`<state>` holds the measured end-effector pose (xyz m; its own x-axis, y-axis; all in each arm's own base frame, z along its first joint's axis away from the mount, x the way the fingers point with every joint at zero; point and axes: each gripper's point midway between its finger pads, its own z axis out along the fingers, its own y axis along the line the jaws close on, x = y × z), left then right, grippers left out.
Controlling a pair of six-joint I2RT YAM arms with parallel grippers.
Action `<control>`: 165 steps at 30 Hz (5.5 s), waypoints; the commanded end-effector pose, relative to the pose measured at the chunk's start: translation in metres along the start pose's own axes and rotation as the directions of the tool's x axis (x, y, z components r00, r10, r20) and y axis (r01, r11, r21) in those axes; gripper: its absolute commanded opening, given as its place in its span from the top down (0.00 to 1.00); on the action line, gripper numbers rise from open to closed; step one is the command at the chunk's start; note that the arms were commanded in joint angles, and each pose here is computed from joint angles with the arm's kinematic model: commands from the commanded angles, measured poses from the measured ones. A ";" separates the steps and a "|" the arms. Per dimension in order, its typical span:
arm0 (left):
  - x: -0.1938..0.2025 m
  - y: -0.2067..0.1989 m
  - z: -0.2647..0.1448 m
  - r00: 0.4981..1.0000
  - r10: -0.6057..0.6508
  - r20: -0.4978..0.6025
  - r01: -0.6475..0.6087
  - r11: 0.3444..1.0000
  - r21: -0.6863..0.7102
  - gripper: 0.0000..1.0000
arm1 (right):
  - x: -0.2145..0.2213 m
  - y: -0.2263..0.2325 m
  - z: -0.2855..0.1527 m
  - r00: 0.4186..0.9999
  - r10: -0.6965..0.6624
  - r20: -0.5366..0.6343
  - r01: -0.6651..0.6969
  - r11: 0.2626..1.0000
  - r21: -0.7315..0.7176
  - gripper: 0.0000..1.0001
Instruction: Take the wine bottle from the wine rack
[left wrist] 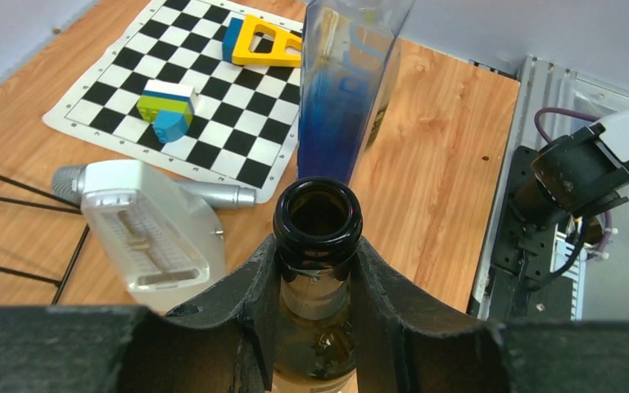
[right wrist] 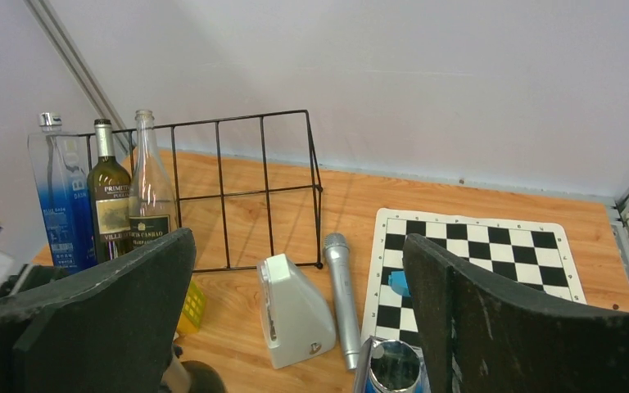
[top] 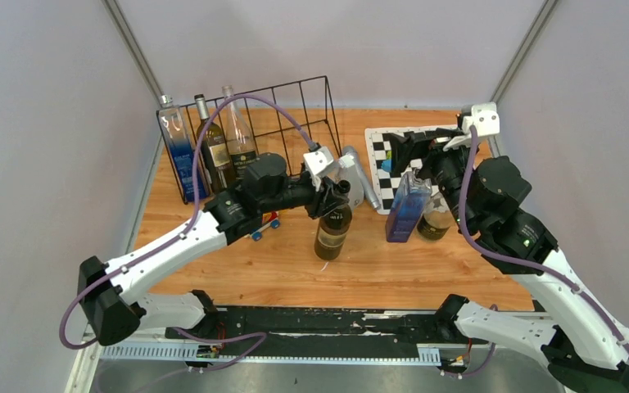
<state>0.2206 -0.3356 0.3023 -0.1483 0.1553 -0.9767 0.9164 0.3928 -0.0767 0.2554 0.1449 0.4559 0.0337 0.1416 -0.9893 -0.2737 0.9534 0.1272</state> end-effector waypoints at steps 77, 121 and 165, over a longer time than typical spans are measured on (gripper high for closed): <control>-0.077 -0.011 0.075 0.963 0.114 0.244 -0.128 0.991 0.046 0.00 | -0.020 -0.038 -0.033 0.998 -0.009 0.059 0.003 0.995 0.102 0.00; 0.028 0.417 -0.121 0.907 -0.350 0.235 0.377 0.424 -0.823 0.18 | 0.045 0.021 0.000 0.980 -0.018 -0.199 0.002 0.997 -0.080 0.01; 0.043 0.450 -0.130 0.945 -0.298 0.136 0.256 0.416 -0.873 0.90 | 0.051 0.021 -0.010 0.974 0.001 -0.228 -0.025 0.994 -0.103 0.01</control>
<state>0.5842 -0.0405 0.2002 -0.4708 -0.1558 -0.8683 -0.0212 0.9860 -0.1654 0.2452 0.1674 0.4020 -0.1936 0.0546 -0.9796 -0.3536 0.9275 0.1216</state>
